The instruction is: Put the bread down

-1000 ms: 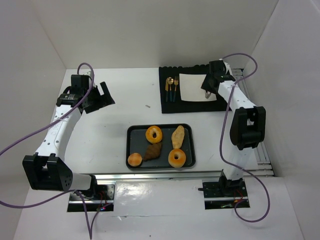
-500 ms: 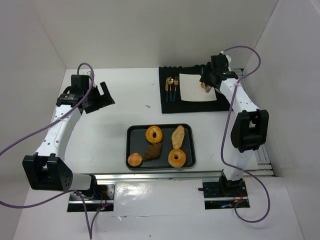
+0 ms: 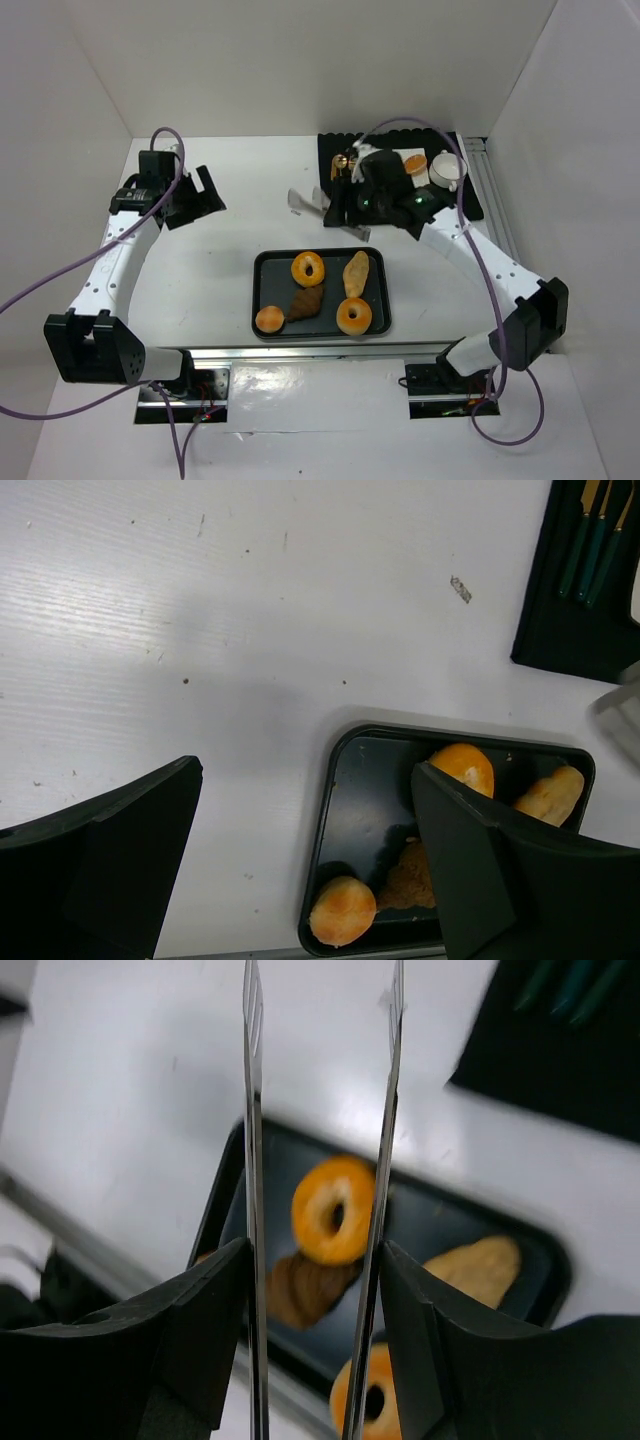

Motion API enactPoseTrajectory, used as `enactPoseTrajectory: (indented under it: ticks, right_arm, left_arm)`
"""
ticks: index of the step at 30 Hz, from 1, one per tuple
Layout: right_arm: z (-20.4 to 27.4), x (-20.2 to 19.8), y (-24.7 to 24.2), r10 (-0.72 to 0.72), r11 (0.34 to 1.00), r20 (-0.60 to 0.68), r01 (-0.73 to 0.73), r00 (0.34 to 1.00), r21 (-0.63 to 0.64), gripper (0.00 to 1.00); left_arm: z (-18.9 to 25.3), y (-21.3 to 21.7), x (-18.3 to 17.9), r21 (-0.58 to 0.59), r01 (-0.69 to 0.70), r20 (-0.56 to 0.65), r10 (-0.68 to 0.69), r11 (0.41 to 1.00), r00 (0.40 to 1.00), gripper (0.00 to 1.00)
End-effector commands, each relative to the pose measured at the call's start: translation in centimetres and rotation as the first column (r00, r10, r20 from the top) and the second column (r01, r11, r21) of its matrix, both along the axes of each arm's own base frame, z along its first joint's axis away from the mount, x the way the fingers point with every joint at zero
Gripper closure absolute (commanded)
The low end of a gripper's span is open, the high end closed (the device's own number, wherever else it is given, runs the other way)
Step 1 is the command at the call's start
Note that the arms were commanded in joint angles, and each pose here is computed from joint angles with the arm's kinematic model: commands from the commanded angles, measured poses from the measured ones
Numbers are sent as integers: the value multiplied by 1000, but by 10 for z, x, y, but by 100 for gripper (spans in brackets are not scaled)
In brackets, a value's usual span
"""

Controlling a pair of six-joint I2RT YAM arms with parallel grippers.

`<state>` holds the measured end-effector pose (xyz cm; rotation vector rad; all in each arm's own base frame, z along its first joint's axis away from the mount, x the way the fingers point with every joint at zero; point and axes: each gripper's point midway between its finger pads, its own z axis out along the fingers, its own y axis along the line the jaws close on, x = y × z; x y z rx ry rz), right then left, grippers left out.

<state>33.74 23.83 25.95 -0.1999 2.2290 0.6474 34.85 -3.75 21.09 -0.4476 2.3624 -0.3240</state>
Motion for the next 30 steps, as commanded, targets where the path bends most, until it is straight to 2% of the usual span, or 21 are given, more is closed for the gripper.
enactPoseTrajectory:
  ticks: [1,5,9,12,20,27,30]
  right_arm:
    - [-29,-66,21,182,982,-153,-188,971,-24,40]
    - [-27,-133,56,404,911,-167,-412,899,-14,40]
    - [-44,-173,73,526,834,-236,-550,817,-49,39]
    - [-59,-192,83,555,797,-278,-597,784,-94,37]
    - [-85,-210,92,585,723,-341,-664,736,-191,37]
    - [-92,-202,90,545,713,-341,-637,766,-292,35]
    - [-88,-202,93,548,711,-332,-637,768,-298,35]
  left_arm:
    - [-3,7,-5,10,-23,-18,23,1000,1000,0]
    - [-1,5,-11,-6,-26,-2,26,1000,1000,0]
    - [-1,7,-14,-14,-28,-2,28,1000,1000,0]
    - [-1,7,-14,-14,-28,-2,28,1000,1000,0]
    - [5,10,-13,-15,-37,16,37,999,999,0]
    - [-1,8,-14,-23,-29,-2,29,999,1000,0]
    - [0,8,-12,-23,-29,7,29,999,1000,0]
